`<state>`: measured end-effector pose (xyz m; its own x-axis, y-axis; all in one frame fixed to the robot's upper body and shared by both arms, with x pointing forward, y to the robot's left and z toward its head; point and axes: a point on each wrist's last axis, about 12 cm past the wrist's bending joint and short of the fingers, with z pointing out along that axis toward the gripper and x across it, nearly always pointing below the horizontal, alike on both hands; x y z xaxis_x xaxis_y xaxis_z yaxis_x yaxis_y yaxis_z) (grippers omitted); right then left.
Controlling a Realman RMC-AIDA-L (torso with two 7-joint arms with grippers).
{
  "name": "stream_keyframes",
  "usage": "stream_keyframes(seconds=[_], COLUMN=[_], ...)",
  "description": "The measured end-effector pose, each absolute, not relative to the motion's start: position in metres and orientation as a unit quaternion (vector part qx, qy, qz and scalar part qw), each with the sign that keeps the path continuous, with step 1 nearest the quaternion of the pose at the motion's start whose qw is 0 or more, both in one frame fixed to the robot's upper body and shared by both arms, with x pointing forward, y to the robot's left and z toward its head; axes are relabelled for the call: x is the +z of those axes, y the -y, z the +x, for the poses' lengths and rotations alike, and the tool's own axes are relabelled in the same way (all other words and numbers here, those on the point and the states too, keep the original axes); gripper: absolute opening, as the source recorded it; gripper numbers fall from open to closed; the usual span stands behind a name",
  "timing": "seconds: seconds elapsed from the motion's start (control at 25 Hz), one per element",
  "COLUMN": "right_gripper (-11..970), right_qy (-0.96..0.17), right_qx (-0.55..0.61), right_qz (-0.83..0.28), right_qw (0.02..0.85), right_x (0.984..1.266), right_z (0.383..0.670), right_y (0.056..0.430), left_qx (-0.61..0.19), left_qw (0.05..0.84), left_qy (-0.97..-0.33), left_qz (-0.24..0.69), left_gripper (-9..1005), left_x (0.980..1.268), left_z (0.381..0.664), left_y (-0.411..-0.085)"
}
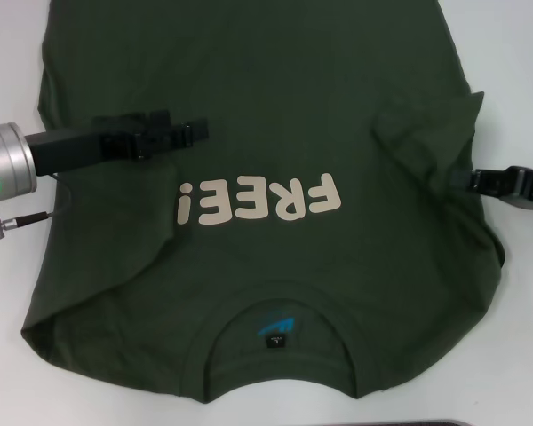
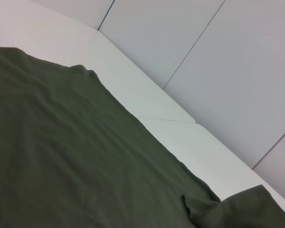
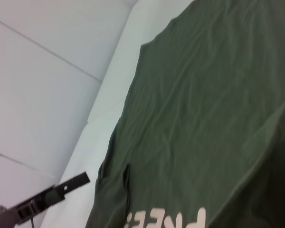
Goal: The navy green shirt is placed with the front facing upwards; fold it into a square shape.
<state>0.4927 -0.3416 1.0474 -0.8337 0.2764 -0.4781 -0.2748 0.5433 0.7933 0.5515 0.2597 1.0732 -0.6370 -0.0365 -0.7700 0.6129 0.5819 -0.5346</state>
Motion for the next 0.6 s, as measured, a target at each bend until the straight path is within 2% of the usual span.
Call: stream_keyframes(seconds=[0.6], right_gripper=[0], right_qy=[-0.837], right_qx=[0.483], right_qz=[-0.042], right_qw=[0.252], right_x=[1.045], right_z=[0.499], right_y=[0.321], left_qx=[-0.423], left_qw=[0.384], left_qy=[-0.801], left_qz=[0.179], left_gripper=[887], left_x=[1.072], left_z=[0.551], left_y=[-0.259])
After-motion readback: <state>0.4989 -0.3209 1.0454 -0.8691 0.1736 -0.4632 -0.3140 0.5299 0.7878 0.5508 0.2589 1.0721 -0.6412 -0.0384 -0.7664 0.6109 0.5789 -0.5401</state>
